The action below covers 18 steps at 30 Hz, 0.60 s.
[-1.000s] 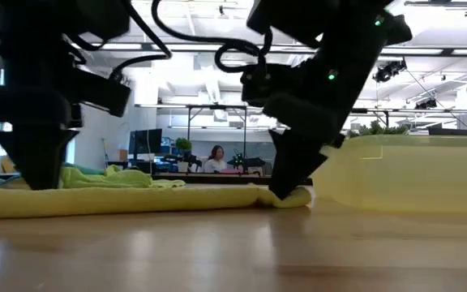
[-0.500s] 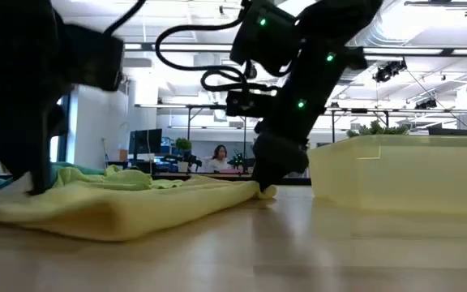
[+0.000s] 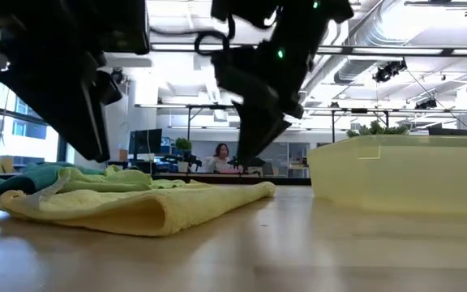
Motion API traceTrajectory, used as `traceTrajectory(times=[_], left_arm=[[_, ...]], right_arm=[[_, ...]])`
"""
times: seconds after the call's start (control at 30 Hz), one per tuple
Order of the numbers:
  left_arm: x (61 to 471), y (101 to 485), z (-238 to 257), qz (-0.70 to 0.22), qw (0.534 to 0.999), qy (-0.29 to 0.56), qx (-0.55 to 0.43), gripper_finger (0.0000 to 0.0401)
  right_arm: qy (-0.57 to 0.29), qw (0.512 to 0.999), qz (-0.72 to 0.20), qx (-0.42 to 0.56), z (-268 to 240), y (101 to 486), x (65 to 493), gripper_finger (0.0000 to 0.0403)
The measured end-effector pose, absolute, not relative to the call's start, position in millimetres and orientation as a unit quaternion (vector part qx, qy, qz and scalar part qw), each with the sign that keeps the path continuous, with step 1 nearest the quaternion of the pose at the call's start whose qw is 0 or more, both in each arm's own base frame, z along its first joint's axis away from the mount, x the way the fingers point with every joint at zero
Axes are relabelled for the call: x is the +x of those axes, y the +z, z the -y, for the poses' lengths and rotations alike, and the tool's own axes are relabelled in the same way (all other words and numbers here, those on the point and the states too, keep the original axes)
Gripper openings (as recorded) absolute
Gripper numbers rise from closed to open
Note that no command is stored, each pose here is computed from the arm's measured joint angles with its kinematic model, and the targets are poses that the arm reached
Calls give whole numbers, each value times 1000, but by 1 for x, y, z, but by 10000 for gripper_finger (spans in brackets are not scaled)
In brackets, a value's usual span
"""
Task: Roll microfiber towels into tight, uniform cylinder then place into a basket
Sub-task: Fold the yellow microfiber towel
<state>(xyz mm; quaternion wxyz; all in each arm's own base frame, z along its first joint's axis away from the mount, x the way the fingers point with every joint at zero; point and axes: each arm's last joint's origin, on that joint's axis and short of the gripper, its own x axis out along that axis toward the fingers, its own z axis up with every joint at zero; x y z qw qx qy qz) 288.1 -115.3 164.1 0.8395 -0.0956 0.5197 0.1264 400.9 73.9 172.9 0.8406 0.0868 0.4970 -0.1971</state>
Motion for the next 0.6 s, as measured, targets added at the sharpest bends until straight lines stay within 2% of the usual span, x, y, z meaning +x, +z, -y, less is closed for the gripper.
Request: traceTrajectory(times=[0.2, 0.37, 0.6], left_arm=[[291, 164, 105, -523, 835, 140, -98, 110], [292, 158, 106, -528, 831, 144, -100, 110], [297, 140, 113, -540, 821, 145, -111, 110]], right_arm=[[-218, 849, -465, 127, -95, 162, 397, 66], [-253, 835, -460, 165, -93, 148, 390, 66], [-267, 823, -475, 159, -82, 136, 383, 66]])
